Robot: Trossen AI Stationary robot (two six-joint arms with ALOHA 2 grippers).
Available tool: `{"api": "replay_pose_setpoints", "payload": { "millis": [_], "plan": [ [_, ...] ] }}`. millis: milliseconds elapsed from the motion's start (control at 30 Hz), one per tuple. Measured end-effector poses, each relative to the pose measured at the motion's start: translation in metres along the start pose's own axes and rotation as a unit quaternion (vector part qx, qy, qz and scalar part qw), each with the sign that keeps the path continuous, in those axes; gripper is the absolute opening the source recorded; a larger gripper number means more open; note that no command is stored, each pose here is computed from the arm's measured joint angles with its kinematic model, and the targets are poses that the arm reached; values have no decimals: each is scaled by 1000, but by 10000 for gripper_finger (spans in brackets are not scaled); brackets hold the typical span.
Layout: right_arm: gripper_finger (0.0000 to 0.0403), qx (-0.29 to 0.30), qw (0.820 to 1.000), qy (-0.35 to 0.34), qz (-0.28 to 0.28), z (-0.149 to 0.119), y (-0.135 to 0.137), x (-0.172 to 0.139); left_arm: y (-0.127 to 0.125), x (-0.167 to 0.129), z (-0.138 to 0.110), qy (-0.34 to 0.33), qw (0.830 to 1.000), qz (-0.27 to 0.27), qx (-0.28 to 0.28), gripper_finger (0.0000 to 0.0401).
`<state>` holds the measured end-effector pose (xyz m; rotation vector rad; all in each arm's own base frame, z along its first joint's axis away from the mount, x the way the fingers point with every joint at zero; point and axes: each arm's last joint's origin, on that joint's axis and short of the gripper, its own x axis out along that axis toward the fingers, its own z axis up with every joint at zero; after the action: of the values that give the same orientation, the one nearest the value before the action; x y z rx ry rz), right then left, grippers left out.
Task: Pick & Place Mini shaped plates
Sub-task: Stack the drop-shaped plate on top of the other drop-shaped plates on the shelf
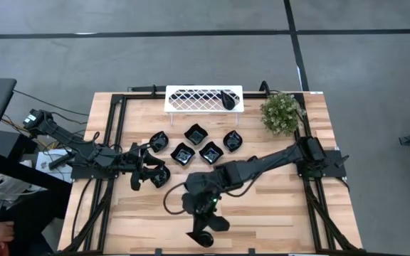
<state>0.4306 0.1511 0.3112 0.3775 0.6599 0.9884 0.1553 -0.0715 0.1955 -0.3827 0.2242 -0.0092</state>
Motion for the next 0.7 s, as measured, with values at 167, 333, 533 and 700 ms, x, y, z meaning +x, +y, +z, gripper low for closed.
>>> {"api": "replay_pose_setpoints", "payload": {
  "millis": [167, 333, 533, 700],
  "plan": [
    [1, -24, 997, -18, 66, 9, 1, -6, 0, 0, 0, 0, 1000, 0, 0, 205],
    [1, -35, 995, -29, 90, 14, 0, -11, 0, 0, 0, 0, 1000, 0, 0, 205],
    [1, 6, 997, -14, 71, 10, -5, -13, 0, 0, 0, 0, 1000, 0, 0, 205],
    [1, 96, 994, 31, -41, -8, -18, -16, 0, 0, 0, 0, 1000, 0, 0, 205]
  ]
}}
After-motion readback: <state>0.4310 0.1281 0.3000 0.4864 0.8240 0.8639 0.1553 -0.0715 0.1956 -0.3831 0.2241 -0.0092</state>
